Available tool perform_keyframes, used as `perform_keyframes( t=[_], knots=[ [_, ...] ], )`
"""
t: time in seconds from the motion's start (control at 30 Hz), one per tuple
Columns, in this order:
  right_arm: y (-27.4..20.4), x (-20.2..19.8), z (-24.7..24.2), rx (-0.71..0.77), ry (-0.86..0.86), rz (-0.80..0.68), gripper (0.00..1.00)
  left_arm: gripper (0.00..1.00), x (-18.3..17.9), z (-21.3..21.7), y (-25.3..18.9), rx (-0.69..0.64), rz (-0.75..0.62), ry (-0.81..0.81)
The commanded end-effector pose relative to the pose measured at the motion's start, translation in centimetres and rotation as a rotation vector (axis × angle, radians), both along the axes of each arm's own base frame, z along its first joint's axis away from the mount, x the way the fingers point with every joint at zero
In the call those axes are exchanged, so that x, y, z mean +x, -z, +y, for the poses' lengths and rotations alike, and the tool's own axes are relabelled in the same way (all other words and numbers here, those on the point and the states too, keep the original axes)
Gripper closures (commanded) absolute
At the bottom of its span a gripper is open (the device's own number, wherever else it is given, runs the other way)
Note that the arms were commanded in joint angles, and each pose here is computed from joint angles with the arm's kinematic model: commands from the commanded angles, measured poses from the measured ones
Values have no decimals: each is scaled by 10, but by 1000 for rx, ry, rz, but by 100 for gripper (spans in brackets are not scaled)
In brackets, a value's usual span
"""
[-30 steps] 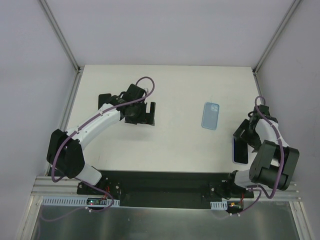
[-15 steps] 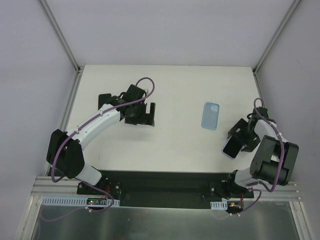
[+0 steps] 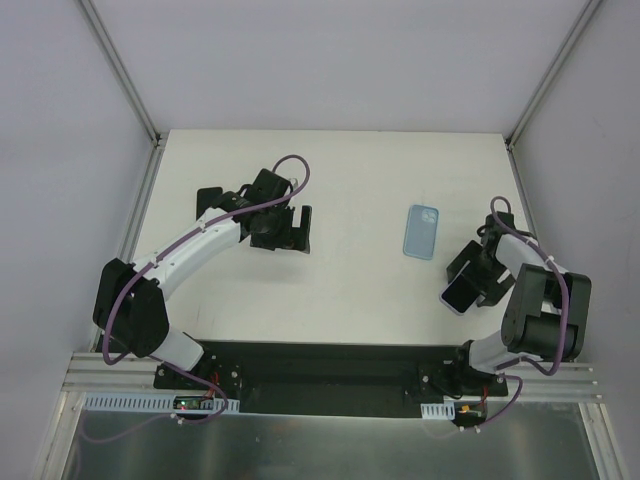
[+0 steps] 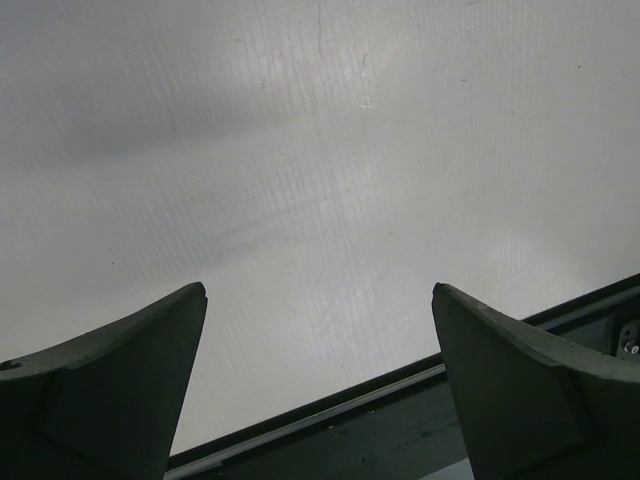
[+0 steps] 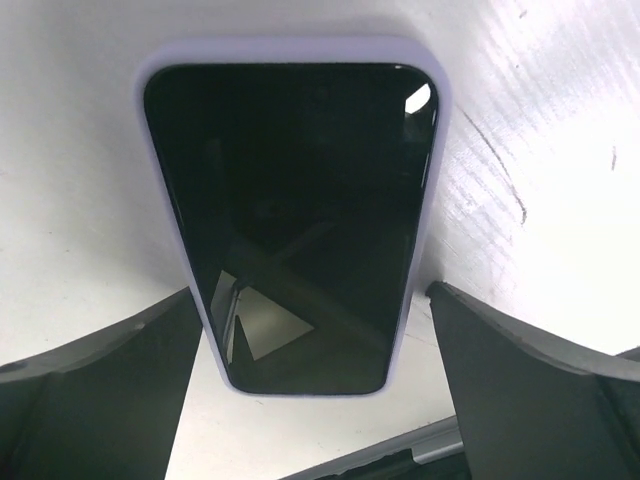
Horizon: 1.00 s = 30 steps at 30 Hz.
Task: Take the phone out of the phone case
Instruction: Pick up the phone at the center of the board.
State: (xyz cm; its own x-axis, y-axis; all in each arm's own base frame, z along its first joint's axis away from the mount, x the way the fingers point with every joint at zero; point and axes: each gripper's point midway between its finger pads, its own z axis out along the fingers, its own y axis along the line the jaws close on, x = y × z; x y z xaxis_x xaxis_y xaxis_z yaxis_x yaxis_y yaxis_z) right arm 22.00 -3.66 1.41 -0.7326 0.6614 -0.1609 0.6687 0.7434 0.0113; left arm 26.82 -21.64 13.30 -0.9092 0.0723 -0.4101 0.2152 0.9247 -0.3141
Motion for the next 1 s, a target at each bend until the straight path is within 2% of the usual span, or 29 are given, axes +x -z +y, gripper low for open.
perform_keyframes(
  t=[0.0, 0.07, 0.17, 0.2, 0.27, 0.3, 0.37, 0.4, 0.6, 0.77, 0.87, 0.97],
  knots=[
    [-2, -7, -6, -77, 39, 71, 1, 6, 1, -3, -16, -28, -54, 33],
    [0, -5, 0, -54, 29, 57, 6, 6, 0, -2, -17, -28, -58, 35],
    [5, 6, 8, -11, 11, 8, 19, 6, -1, -1, -17, -26, -61, 33],
    [7, 6, 10, -3, 10, 11, 28, 6, -1, 0, -18, -26, -62, 30],
    [5, 9, 13, 7, -1, -5, 38, 6, -1, 3, -22, -23, -82, 23],
    [4, 10, 15, 2, -13, -15, 47, 5, -1, 6, -24, -17, -90, 17],
    [-4, 11, 16, -13, -31, -39, 55, 5, -1, 11, -31, -10, -110, 6],
    [-8, 13, 18, -18, -47, -50, 66, 5, 0, 13, -34, -12, -116, 0],
    [-48, 3, 22, -90, -173, -113, 80, 5, -8, 8, -47, -73, -111, 17],
    [-80, -1, 46, -41, -252, -224, 86, 5, -12, 6, -47, -94, -93, 7],
    [-92, 5, 82, -4, -354, -258, 86, 5, -14, 3, -48, -115, -76, 5],
    [-92, 8, 144, 2, -548, -248, 87, 5, -14, 2, -45, -115, -62, -9]
  ],
)
